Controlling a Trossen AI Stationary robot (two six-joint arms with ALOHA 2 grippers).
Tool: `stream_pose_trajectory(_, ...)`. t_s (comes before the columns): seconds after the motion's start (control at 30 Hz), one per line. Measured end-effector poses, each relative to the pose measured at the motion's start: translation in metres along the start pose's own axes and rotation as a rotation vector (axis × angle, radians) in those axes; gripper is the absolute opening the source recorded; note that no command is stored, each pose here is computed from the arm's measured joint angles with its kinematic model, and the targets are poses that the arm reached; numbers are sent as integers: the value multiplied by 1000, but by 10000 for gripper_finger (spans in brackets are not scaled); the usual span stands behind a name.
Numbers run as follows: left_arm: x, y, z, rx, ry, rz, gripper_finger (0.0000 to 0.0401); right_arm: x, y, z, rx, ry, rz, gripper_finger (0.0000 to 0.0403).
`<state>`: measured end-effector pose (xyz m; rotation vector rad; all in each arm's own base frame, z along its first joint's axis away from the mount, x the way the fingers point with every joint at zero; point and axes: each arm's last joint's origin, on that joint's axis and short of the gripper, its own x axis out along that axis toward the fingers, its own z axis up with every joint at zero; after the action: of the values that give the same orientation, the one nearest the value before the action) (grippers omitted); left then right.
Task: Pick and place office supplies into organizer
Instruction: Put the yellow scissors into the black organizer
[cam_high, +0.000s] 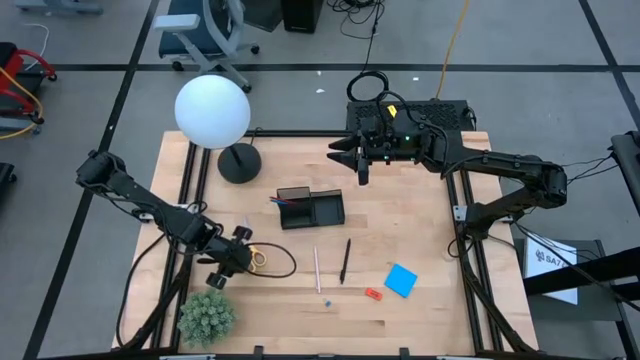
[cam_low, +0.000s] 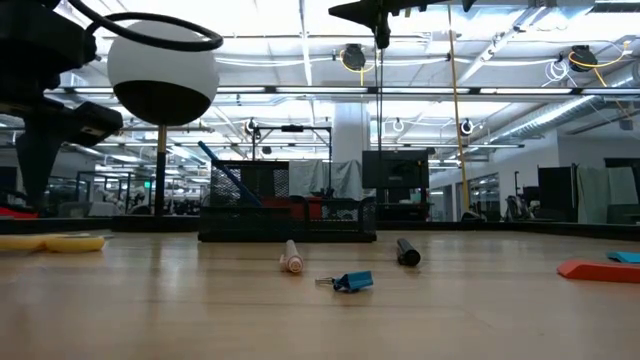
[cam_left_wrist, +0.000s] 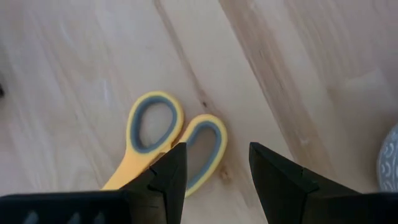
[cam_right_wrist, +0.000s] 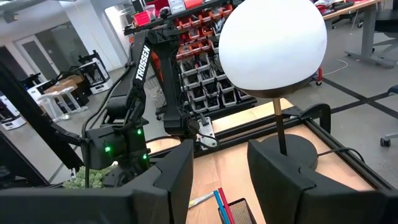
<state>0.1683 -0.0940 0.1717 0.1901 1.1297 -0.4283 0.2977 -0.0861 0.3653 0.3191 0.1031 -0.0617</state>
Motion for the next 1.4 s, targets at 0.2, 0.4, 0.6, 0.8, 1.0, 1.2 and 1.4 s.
stream_pose_trajectory(0.2, 0, -1, 0, 62, 2, -24, 165, 0, 0, 0, 0, 0, 0, 144)
stream_pose_trajectory(0.4, 11, -1, -1, 84, 57, -38, 165, 0, 0, 0, 0, 0, -1, 144)
stream_pose_trajectory(0.6, 33, -1, 3, 85, 100, -68, 165, 0, 0, 0, 4, 0, -1, 144)
stream_pose_trajectory(0.8, 50, 0, 4, 112, 136, -58, 165, 0, 0, 0, 34, 2, -2, 144)
stream_pose_trajectory(1.0, 53, 0, 5, 113, 128, -51, 165, 0, 0, -1, 41, 11, -4, 144)
stream_pose_trajectory(1.2, 53, 0, 5, 101, 126, -43, 156, 0, 0, -1, 38, 11, -4, 144)
stream_pose_trajectory(1.4, 53, 0, 5, 73, 126, -30, 95, 0, 0, -1, 38, 14, -5, 144)
